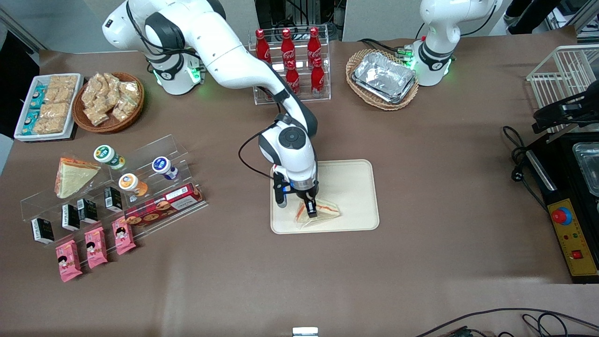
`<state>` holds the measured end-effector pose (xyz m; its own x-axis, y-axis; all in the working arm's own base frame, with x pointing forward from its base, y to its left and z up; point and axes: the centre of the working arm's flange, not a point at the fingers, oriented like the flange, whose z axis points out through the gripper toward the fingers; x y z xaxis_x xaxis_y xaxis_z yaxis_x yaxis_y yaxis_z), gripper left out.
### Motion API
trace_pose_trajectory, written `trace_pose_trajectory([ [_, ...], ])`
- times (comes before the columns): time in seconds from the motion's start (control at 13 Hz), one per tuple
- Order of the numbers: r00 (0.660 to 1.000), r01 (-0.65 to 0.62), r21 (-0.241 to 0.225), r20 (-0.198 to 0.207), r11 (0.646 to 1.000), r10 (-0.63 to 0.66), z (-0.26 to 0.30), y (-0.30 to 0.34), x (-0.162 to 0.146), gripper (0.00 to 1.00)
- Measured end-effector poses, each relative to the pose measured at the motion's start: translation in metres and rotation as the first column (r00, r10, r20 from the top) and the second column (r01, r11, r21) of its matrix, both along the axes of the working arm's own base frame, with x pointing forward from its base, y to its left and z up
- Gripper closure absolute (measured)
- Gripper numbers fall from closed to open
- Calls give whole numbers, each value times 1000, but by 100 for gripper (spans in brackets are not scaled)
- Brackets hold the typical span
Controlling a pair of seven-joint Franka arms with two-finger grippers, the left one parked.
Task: Place sandwich on tray
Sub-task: 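Lower the sandwich onto the cream tray and open the right gripper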
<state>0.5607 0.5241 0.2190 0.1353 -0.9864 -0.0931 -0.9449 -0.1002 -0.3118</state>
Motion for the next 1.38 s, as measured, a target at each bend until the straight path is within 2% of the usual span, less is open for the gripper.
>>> trace_pose_trajectory([
  [0.31, 1000, 21, 13, 20, 1000, -21, -1, -12, 15, 50],
  [0.38, 999, 24, 14, 22, 1000, -24, -2, -14, 17, 44],
  [0.69, 999, 22, 19, 27, 1000, -23, 0, -13, 18, 4],
  [0.77, 999, 21, 22, 31, 1000, -22, 2, -12, 18, 0],
  [1.08, 998, 14, 56, 60, 998, -17, 32, -3, 22, 0],
  [1.23, 999, 17, 46, 44, 999, -19, 67, -10, 28, 0],
  [1.38, 1000, -24, 8, 8, 1000, 24, 108, -29, 36, 0],
])
